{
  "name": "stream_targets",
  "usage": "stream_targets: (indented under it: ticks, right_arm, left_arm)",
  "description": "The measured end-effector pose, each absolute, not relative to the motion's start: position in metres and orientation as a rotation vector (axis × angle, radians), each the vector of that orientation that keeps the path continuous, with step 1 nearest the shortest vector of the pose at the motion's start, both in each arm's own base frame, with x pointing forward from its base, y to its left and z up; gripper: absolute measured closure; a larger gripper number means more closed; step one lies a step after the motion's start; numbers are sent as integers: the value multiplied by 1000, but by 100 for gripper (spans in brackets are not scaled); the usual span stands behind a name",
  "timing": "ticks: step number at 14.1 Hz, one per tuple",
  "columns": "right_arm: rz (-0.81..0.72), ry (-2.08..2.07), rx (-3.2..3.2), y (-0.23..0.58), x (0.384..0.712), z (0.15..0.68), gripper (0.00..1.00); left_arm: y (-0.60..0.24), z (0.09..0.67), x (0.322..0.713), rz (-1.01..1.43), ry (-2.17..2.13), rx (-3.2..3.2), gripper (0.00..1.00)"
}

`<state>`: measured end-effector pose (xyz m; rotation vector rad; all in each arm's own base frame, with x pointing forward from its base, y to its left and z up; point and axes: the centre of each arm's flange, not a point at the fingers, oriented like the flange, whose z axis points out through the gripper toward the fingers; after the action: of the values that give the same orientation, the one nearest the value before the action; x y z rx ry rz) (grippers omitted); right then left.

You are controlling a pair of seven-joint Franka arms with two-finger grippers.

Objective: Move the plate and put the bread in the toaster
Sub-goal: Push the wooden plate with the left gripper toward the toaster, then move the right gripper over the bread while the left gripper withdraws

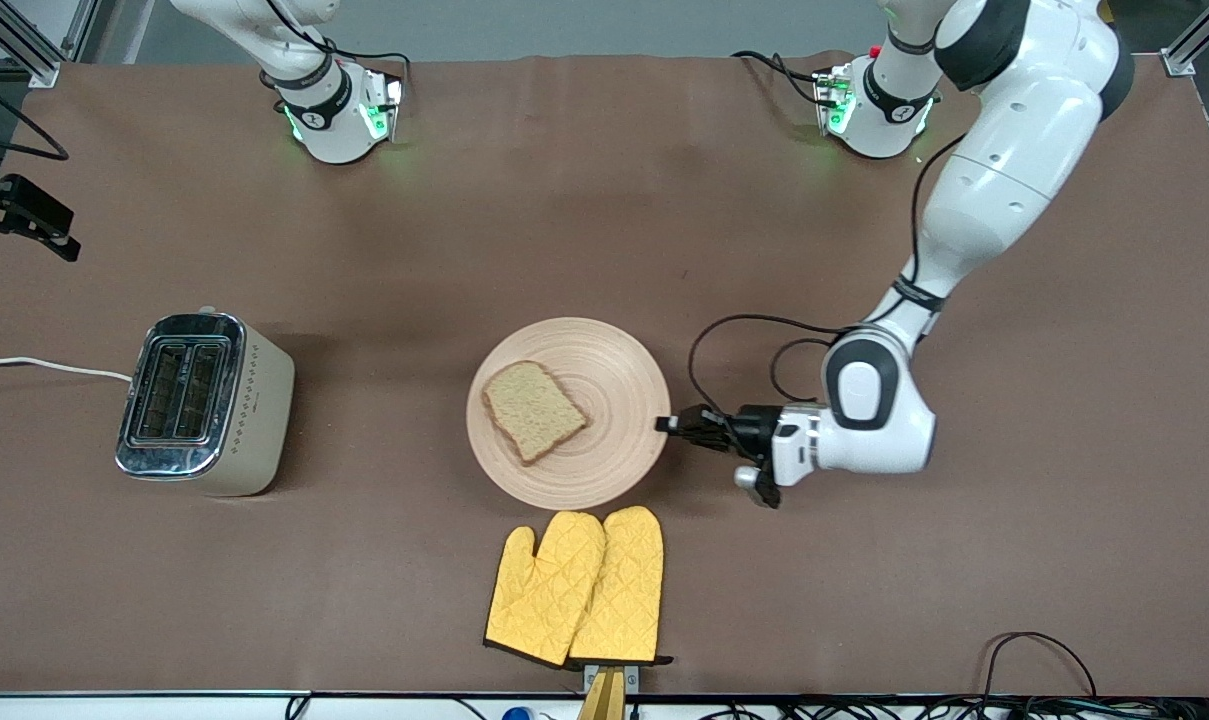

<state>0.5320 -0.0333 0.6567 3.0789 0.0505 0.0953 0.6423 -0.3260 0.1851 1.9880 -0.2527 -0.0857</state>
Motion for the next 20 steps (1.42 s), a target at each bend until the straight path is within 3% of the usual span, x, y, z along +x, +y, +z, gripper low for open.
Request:
stream_targets:
  ticks: [10, 20]
  right_arm:
    - [94, 50, 3079, -33, 532, 657, 0]
    - [56, 64, 3083, -29, 535, 648, 0]
  left_arm:
    - [-386, 134, 599, -133, -154, 2007, 89]
    - [-343, 118, 612, -120, -75, 2034, 89]
